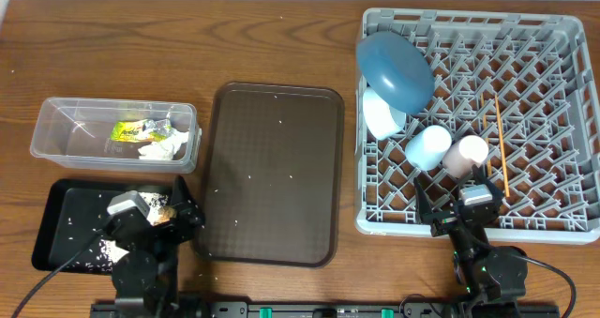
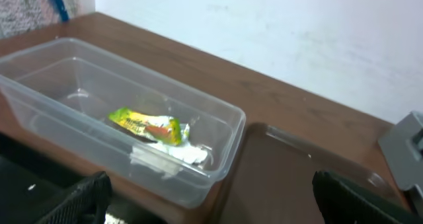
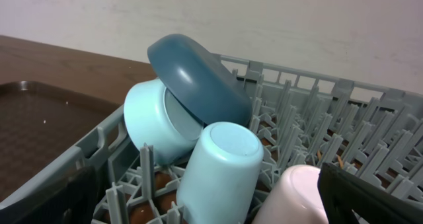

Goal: Sort waste into correct bins and load items into the dishwasher rack

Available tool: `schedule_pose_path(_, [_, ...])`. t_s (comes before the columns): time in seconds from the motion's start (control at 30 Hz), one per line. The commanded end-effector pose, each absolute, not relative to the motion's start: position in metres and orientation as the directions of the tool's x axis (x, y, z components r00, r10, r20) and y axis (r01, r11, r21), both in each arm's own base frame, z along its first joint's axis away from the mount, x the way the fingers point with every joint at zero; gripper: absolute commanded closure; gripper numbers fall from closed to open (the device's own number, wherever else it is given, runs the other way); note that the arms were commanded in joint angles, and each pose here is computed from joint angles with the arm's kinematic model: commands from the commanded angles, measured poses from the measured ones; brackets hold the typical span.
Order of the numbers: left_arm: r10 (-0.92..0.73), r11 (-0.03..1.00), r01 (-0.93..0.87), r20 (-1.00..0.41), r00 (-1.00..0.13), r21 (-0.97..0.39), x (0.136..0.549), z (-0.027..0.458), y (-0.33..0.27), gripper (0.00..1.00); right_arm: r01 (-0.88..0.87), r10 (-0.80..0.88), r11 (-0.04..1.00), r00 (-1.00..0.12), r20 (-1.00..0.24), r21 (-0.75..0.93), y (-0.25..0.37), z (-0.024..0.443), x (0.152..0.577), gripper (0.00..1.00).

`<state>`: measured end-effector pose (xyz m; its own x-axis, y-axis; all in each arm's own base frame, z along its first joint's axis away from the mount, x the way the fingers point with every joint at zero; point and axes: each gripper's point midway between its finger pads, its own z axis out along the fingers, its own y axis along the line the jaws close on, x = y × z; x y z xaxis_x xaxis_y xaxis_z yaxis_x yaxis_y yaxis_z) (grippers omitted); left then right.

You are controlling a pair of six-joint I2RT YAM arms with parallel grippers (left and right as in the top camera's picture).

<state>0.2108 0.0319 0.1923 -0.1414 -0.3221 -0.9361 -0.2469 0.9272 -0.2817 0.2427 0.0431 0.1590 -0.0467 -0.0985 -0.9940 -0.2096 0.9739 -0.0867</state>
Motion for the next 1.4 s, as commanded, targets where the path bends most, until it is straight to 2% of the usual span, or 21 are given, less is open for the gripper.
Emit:
schedule_pose_path(0.0, [-0.307, 0.931, -0.247, -0.941, -0.14, -0.267, 0.216, 0.18, 0.033, 0.02, -0.206, -0.084, 0.976, -0.051, -0.995, -0.072, 0.042, 0.159, 0.243, 0.01])
schedule_pose_path(0.33, [-0.308, 0.932, -0.243, -0.942, -0.133, -0.27, 0.235, 0.137, 0.032, 0.02, -0.206, -0.084, 0.976, -0.051, -0.995, -0.072, 0.042, 0.159, 0.243, 0.01])
schedule_pose_path(0.57, [-0.308, 0.932, -0.232, -0.946, -0.105, -0.278, 0.238, 0.14, 0.032, 0.02, -0.206, -0.084, 0.976, -0.051, -0.995, -0.072, 0.042, 0.159, 0.243, 0.01])
schedule_pose_path(0.7, [-0.309, 0.932, -0.214, -0.95, -0.046, -0.293, 0.24, 0.155, 0.031, 0.02, -0.206, -0.084, 0.976, -0.051, -0.995, -0.072, 0.042, 0.159, 0.243, 0.01])
schedule_pose_path(0.9, [-0.309, 0.932, -0.223, -0.948, -0.076, -0.285, 0.241, 0.14, 0.031, 0.02, -0.206, -0.084, 0.976, -0.051, -0.995, -0.072, 0.042, 0.159, 0.243, 0.01])
schedule_pose_path(1.37, [-0.309, 0.932, -0.222, -0.948, -0.075, -0.286, 0.241, 0.14, 0.031, 0.02, -0.206, -0.084, 0.976, -0.051, -0.995, -0.072, 0.042, 0.159, 0.243, 0.01])
